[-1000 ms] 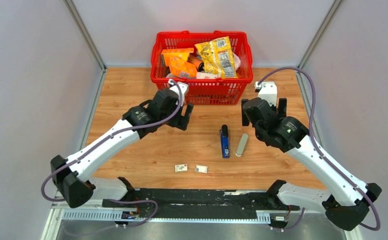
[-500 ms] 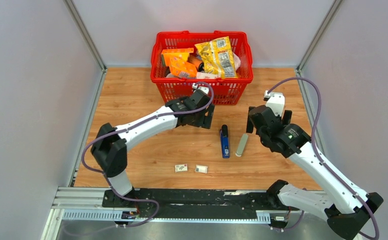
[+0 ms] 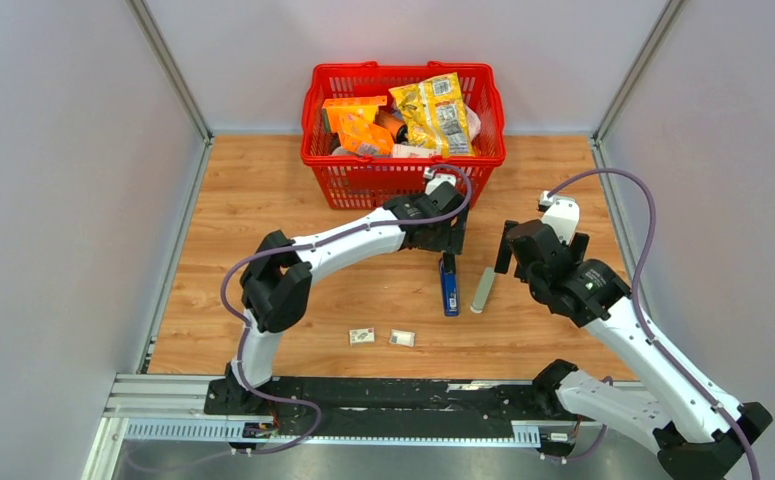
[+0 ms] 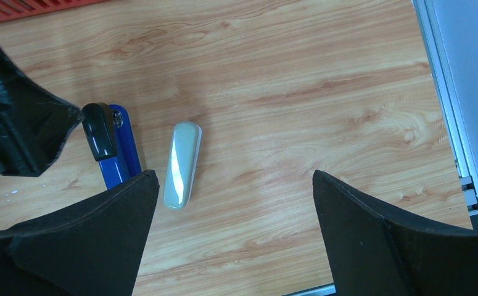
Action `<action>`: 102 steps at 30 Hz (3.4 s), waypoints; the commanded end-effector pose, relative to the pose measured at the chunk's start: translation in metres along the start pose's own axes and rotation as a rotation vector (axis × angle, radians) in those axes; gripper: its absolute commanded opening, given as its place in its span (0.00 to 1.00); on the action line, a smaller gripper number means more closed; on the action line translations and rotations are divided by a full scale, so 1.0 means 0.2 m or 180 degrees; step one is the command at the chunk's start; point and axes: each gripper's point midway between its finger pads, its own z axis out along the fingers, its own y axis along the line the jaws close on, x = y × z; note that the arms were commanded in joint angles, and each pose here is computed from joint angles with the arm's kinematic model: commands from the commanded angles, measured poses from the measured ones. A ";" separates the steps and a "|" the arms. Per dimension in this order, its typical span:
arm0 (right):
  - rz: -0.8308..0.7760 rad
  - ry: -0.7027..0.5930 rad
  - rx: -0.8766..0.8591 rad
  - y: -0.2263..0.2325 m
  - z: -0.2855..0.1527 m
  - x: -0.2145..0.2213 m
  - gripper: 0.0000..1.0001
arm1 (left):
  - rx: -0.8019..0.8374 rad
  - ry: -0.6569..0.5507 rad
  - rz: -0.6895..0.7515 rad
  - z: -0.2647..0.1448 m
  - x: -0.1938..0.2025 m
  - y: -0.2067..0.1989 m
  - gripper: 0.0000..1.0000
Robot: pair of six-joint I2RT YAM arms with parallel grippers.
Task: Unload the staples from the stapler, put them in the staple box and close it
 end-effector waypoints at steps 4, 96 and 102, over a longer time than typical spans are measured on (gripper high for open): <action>0.0229 -0.0112 -0.0036 -0.02 -0.03 -0.03 1.00 | -0.0100 -0.0027 -0.0103 0.07 0.00 -0.08 0.91; -0.0048 0.0070 -0.0844 0.09 -0.17 0.03 1.00 | 0.1068 0.0126 0.2857 -0.16 0.33 -0.10 0.00; -0.0305 0.0089 -0.1380 0.20 -0.22 0.05 1.00 | 0.1478 -0.0139 0.2938 -0.28 0.36 -0.08 0.00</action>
